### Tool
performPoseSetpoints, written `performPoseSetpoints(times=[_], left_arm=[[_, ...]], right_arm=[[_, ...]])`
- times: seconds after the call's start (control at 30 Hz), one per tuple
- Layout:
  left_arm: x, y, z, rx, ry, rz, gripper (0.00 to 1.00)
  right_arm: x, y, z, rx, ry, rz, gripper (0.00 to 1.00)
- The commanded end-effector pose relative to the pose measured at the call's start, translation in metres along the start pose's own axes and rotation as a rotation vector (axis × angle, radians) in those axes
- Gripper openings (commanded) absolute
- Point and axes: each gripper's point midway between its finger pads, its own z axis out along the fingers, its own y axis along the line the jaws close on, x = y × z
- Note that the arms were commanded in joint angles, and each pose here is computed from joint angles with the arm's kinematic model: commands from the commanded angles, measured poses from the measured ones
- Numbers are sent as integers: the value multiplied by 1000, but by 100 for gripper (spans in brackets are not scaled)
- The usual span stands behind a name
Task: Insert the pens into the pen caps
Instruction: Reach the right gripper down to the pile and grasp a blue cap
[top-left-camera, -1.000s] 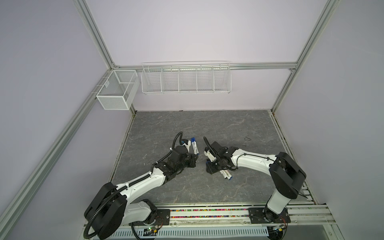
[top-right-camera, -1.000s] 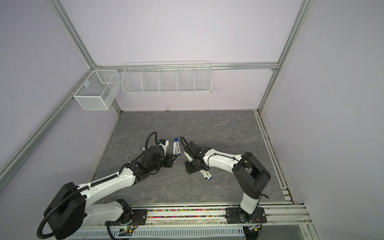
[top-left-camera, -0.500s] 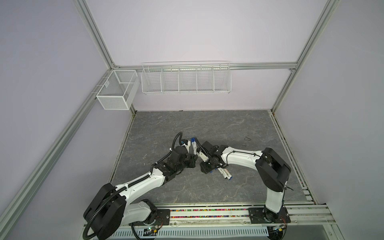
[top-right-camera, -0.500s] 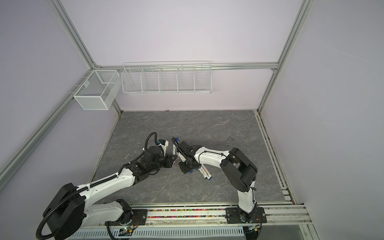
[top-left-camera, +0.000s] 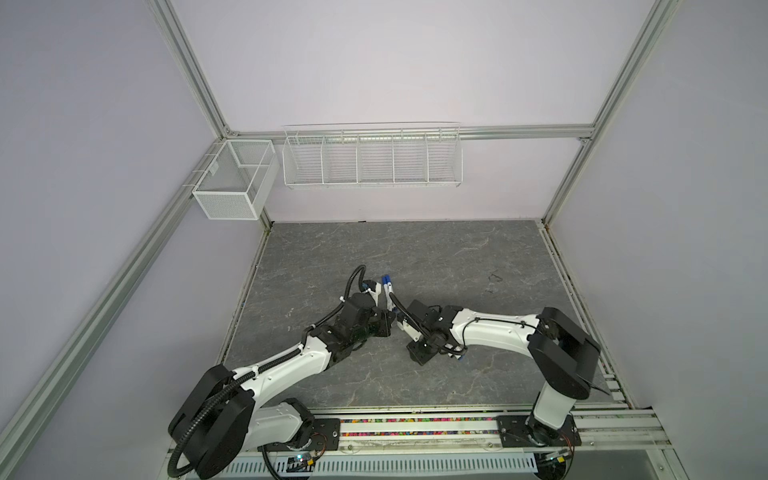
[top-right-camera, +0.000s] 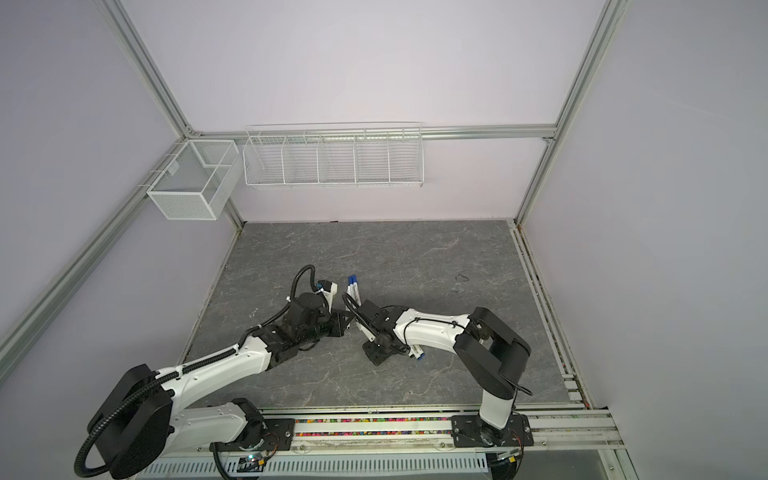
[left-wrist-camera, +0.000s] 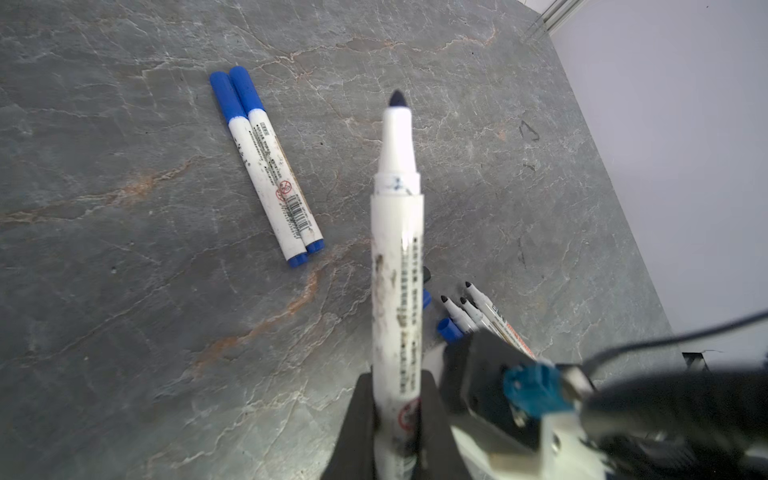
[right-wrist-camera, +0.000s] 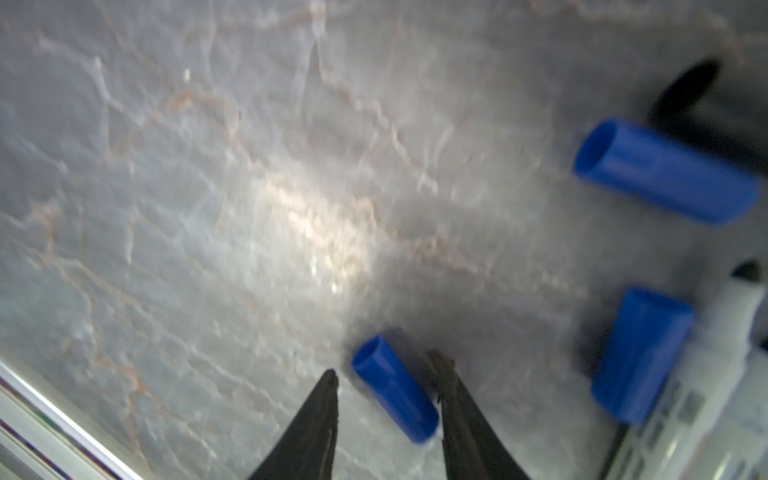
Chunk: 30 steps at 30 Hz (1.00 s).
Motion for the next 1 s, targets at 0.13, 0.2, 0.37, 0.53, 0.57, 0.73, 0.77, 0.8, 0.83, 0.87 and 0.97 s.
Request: performPoseSetpoints(times=[0.13, 0.2, 0.37, 0.53, 0.57, 0.73, 0.77, 0.8, 0.83, 0.87, 0.97], left_arm=[[2, -3, 6, 30, 2, -23, 0], [2, -4, 7, 35, 2, -23, 0], [2, -5, 6, 42, 2, -24, 0], [0, -5, 3, 35, -6, -25, 0], [-1, -5, 2, 35, -8, -24, 0], [-1, -4, 1, 33, -12, -17, 0], [-1, -5, 2, 35, -12, -16, 0], [0, -5, 3, 38, -8, -17, 0], [0, -5, 4, 40, -6, -18, 0], [1, -6, 5, 45, -4, -20, 0], [3, -7, 7, 53, 3, -25, 0]], right_arm=[[34, 5, -22, 5, 3, -84, 48], [46, 10, -16, -5, 34, -105, 48], [63, 31, 12, -3, 125, -238, 49], [50, 19, 27, 98, 105, -208, 48], [47, 19, 27, 102, 97, -199, 48], [34, 9, 21, 131, 63, -188, 47], [33, 7, 19, 135, 58, -185, 47], [32, 4, 18, 138, 57, -183, 47], [31, 2, 16, 137, 52, -182, 47], [30, 0, 14, 139, 47, -178, 47], [28, -7, 9, 142, 40, -163, 47]])
